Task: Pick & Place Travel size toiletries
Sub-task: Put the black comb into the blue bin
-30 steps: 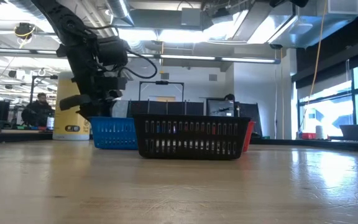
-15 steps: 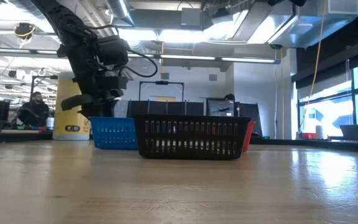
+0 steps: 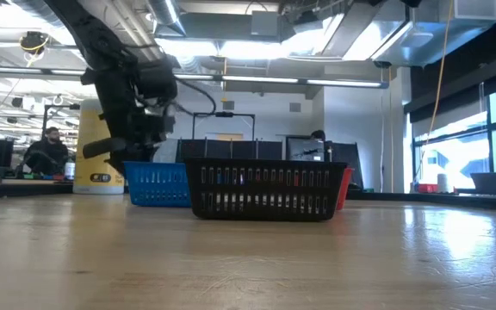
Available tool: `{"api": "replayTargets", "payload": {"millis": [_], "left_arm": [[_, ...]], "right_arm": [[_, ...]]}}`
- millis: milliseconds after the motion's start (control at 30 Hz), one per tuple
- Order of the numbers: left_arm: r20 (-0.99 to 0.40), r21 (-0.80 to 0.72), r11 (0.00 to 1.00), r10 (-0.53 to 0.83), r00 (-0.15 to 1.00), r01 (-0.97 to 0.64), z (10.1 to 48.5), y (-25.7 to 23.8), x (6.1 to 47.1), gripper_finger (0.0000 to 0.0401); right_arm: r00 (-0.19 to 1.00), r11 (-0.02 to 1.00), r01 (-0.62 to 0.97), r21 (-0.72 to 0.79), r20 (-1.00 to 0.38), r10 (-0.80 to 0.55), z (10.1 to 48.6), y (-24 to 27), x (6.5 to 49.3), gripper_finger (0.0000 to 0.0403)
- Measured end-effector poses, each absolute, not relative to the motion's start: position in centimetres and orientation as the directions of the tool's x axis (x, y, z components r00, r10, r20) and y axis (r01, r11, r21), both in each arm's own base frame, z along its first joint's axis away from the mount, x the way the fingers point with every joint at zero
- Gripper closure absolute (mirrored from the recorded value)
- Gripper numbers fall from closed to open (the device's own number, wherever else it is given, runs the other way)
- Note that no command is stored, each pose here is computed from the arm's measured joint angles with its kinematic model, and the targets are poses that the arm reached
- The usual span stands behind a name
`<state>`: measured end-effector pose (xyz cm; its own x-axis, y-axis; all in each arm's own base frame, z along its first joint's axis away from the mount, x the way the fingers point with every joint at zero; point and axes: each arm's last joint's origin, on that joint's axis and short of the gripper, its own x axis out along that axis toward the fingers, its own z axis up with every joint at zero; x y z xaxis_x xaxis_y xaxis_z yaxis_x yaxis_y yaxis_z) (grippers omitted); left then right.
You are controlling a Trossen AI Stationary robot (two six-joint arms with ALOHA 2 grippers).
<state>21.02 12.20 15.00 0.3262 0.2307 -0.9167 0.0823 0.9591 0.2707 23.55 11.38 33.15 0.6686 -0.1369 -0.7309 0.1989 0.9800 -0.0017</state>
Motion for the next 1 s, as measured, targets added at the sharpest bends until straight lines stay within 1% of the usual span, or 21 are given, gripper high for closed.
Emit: {"api": "replayTargets", "payload": {"millis": [200, 300, 400, 600, 700, 733, 833, 1000], "left_arm": [[-0.943, 0.225, 0.970, 0.193, 0.272, 0.091, 12.9, 13.1, 21.3, 0.0262], [-0.952, 0.198, 0.976, 0.169, 0.255, 0.091, 12.6, 13.5, 21.3, 0.0262], [-0.949, 0.185, 0.978, 0.153, 0.277, 0.094, 12.8, 13.9, 21.5, 0.0262], [-0.953, 0.153, 0.983, 0.120, 0.279, 0.099, 13.7, 14.7, 21.9, 0.0262], [-0.935, 0.111, 0.990, 0.075, 0.346, 0.083, 14.1, 15.2, 22.1, 0.0262], [-0.934, 0.100, 0.992, 0.065, 0.352, 0.082, 14.1, 15.3, 22.0, 0.0263], [-0.943, 0.082, 0.994, 0.053, 0.330, 0.075, 13.7, 15.4, 21.7, 0.0272], [-0.961, 0.025, 0.998, 0.010, 0.275, 0.054, 13.1, 15.6, 21.1, 0.0304]], "right_arm": [[0.671, 0.981, 0.193, -0.005, -0.729, -0.136, 33.2, 11.4, 23.6, 0.0343], [0.672, 0.981, 0.193, -0.004, -0.728, -0.135, 33.2, 11.4, 23.6, 0.0346], [0.675, 0.981, 0.192, -0.003, -0.726, -0.134, 33.2, 11.4, 23.6, 0.0350], [0.673, 0.981, 0.193, -0.004, -0.727, -0.136, 33.2, 11.3, 23.7, 0.0346], [0.674, 0.981, 0.193, -0.004, -0.727, -0.136, 33.2, 11.3, 23.7, 0.0341], [0.674, 0.981, 0.193, -0.004, -0.726, -0.136, 33.2, 11.3, 23.7, 0.0339], [0.679, 0.981, 0.193, 0.002, -0.722, -0.133, 33.2, 11.3, 23.8, 0.0336], [0.681, 0.982, 0.186, 0.015, -0.723, -0.118, 33.3, 11.3, 23.8, 0.0342]]}}
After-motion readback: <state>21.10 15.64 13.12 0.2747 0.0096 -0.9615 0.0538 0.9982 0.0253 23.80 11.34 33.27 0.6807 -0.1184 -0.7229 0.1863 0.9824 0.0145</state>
